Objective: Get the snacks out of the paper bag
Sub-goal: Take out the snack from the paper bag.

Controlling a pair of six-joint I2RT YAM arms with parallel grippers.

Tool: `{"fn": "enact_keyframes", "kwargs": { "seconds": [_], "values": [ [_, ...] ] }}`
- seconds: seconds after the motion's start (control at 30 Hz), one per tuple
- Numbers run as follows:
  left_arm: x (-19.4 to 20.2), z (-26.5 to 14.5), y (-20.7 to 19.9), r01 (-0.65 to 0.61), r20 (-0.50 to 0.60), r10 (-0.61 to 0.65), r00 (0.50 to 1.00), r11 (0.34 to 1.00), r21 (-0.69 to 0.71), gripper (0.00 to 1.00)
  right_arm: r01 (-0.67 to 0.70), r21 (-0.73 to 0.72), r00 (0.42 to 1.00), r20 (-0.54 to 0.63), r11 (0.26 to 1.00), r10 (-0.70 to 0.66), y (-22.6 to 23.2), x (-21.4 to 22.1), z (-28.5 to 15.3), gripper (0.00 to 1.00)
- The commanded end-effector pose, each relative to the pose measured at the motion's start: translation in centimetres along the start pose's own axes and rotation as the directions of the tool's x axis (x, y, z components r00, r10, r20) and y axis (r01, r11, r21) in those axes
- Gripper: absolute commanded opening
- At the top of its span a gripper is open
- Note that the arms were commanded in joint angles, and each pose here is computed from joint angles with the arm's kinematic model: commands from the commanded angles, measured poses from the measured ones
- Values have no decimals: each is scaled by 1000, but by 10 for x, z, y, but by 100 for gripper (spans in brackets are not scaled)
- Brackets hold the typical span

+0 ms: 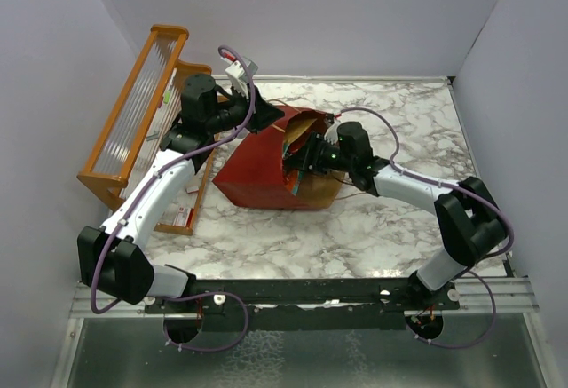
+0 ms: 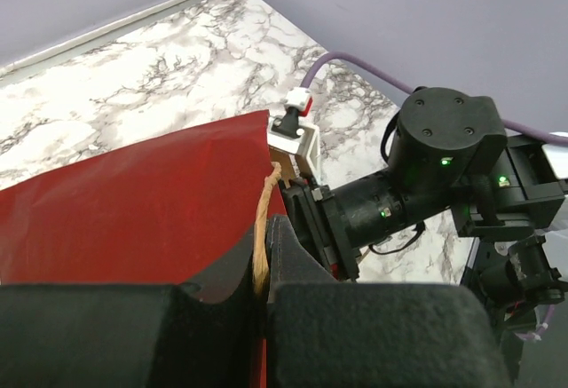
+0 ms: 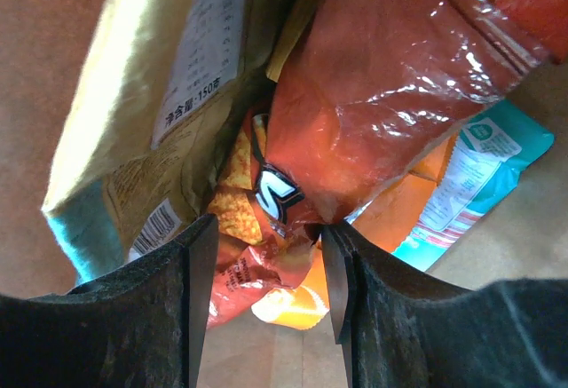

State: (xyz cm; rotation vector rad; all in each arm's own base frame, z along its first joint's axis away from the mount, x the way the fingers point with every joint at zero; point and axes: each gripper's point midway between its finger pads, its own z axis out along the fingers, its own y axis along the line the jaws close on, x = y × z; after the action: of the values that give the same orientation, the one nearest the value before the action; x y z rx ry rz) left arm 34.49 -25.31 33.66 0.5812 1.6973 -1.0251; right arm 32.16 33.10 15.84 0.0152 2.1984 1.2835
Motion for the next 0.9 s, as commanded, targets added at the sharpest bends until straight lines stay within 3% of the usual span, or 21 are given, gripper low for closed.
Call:
{"fn": "enact_keyframes", "kwargs": {
  "seconds": [0.0,0.23,0.43,0.57,0.77,0.87],
  "values": [
    [-13,-7,-7,-54,44,55,998,998,-13,0,-11,-98,1000,-20,995,9,21,-4,6,51],
    [-8,-4,-7,-52,31,52,998,999,-11,0,5,4,999,49,1000,-5,1,-9,0,57],
    [-7,-3,-6,-50,30,50,998,999,-13,0,-37,-97,999,33,995,41,17,-8,6,50],
    [-8,-4,-6,-54,32,55,998,998,-18,0,-45,-130,998,43,991,51,24,-12,7,38],
    [-7,-3,-5,-51,29,52,998,999,-18,0,-89,-130,995,41,987,95,22,-8,5,6],
    [-7,-3,-4,-55,28,55,998,998,-24,0,-113,-103,992,48,988,118,17,-6,1,1]
  ]
}}
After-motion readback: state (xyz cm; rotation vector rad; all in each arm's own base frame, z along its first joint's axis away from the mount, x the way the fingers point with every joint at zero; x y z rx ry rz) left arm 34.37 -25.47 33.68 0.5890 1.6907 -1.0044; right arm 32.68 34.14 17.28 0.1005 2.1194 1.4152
